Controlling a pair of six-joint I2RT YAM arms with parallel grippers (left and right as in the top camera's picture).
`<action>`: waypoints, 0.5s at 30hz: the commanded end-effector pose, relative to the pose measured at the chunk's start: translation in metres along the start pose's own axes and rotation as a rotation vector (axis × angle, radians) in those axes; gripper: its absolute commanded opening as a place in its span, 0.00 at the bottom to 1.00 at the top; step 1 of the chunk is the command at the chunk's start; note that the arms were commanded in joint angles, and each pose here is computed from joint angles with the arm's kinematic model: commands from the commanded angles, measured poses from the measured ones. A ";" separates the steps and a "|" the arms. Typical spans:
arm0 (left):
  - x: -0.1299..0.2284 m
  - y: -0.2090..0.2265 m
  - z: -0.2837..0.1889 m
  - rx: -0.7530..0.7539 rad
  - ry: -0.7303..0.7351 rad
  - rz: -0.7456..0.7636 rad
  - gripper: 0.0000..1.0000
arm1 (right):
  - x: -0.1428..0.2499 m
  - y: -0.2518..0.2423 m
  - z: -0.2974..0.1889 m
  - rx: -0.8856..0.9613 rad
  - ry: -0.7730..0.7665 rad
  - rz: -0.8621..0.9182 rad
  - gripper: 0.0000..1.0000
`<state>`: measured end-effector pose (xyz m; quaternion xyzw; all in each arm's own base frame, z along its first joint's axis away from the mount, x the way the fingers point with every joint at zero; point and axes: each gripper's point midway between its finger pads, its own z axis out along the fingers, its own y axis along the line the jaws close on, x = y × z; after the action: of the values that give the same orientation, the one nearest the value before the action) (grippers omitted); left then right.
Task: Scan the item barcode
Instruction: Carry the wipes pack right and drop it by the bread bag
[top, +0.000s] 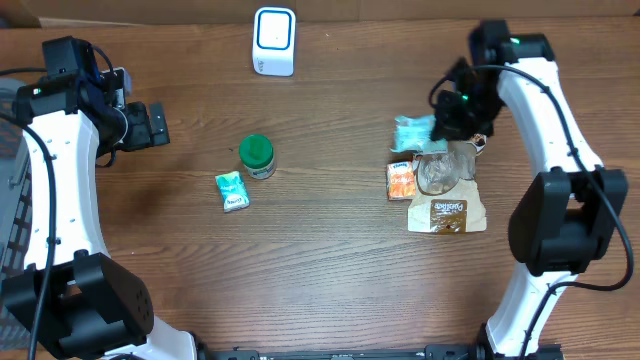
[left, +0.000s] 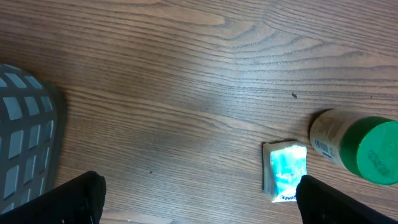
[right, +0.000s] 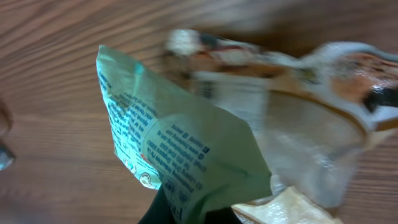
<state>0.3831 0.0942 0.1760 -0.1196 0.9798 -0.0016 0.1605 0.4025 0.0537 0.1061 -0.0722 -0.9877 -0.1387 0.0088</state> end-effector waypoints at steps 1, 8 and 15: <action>-0.005 0.000 -0.004 0.000 -0.017 0.024 0.99 | 0.005 -0.026 0.010 0.035 0.015 0.084 0.04; -0.005 0.000 -0.004 0.000 -0.018 0.024 1.00 | 0.014 -0.061 0.015 0.135 0.043 0.134 0.54; -0.005 0.000 -0.004 0.000 -0.018 0.024 0.99 | 0.012 -0.060 0.006 0.134 0.039 0.134 1.00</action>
<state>0.3830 0.0942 0.1758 -0.1196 0.9798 -0.0016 0.1603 0.3762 0.0042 0.0743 -0.1332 -0.9863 -0.0788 0.0567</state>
